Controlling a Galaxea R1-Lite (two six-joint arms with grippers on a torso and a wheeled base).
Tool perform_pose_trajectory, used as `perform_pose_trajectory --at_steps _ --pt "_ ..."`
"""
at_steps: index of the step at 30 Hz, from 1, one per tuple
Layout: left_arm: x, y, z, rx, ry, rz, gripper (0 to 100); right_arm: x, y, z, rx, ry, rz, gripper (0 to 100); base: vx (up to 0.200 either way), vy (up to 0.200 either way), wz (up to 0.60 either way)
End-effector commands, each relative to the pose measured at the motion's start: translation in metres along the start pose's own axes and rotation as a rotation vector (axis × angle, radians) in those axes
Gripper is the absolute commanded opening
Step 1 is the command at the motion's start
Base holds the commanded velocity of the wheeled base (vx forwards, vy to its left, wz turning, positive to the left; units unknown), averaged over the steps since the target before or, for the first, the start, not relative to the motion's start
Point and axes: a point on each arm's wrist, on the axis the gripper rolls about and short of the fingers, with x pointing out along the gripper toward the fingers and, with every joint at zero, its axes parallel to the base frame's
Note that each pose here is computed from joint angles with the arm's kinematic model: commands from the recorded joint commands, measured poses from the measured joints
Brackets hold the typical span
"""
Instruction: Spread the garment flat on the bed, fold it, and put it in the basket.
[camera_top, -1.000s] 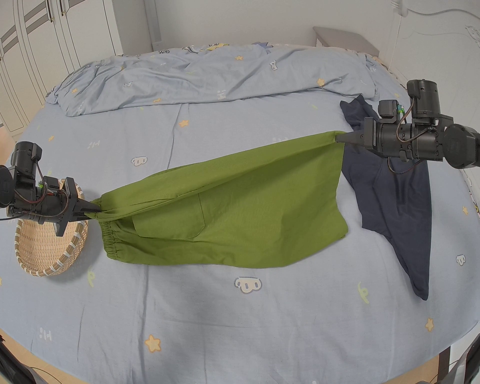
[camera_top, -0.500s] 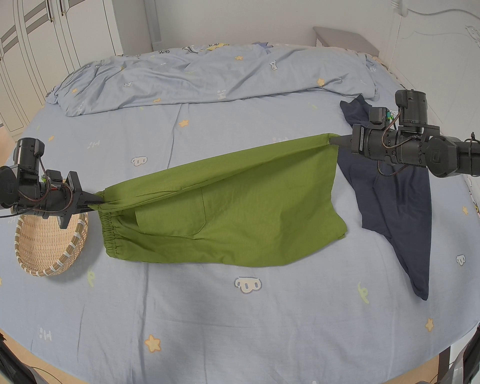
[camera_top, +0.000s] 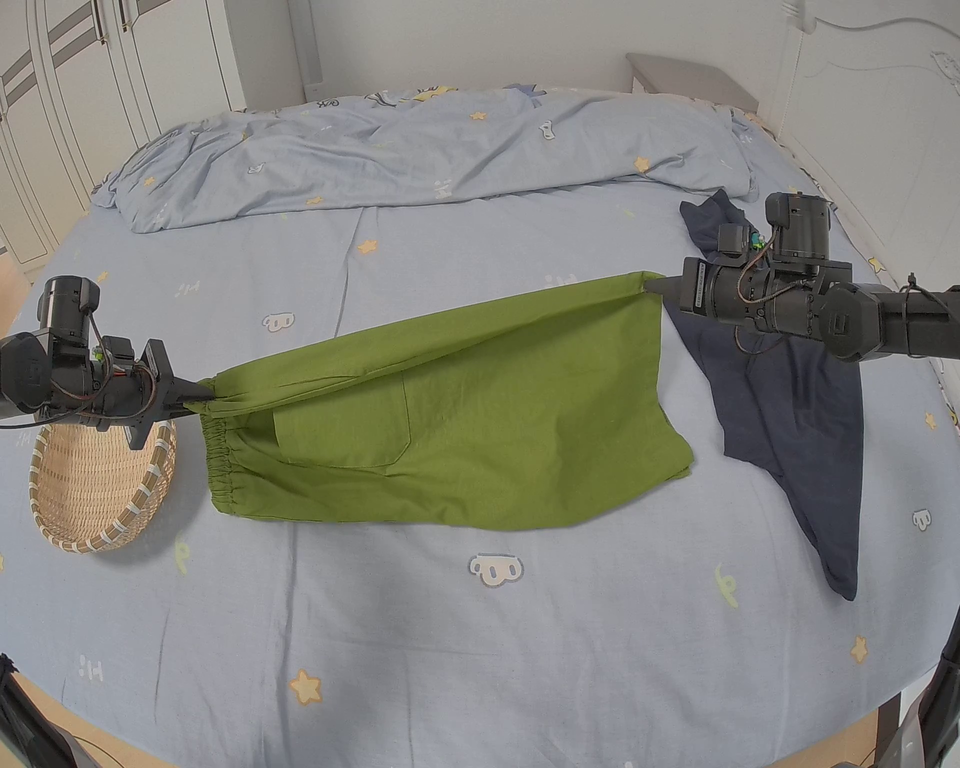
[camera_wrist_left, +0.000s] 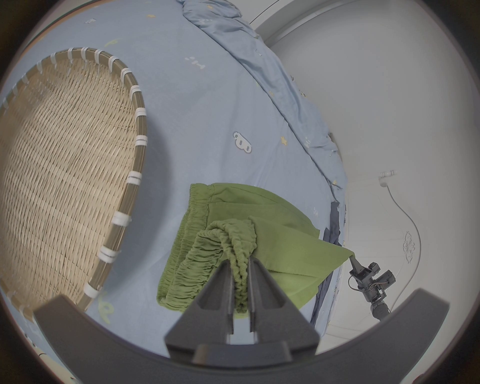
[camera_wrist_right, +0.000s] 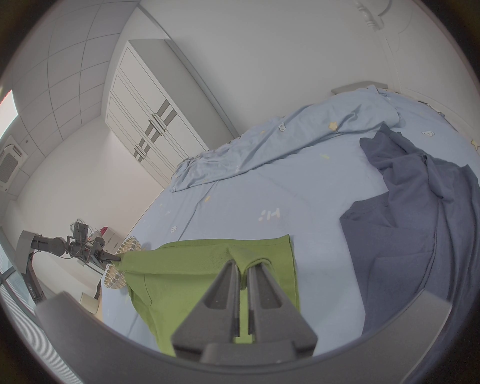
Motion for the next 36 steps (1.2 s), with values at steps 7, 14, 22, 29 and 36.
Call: perform_pose_trajectory --at_steps 7,14,22,29,36 --pt "0.020 0.009 0.012 -0.007 0.010 0.005 0 0.012 -0.008 -0.007 0.000 0.000 -0.022 0 0.000 0.000 0.00" --pt "0.027 0.005 0.020 0.008 0.000 -0.007 0 0.024 -0.013 -0.016 0.000 0.000 -0.041 0 0.000 0.000 0.00" --pt "0.037 0.005 0.018 0.011 0.019 -0.009 0 0.033 -0.017 -0.021 0.004 0.004 -0.051 0 0.000 0.000 0.00" --pt "0.038 0.010 0.021 0.000 0.016 -0.001 0 0.035 -0.015 -0.021 0.003 0.001 -0.045 0 0.000 0.000 0.00" --pt "0.047 0.009 0.023 0.009 0.024 -0.007 0 0.041 -0.017 -0.027 0.009 0.017 -0.045 0 0.000 0.000 0.00"
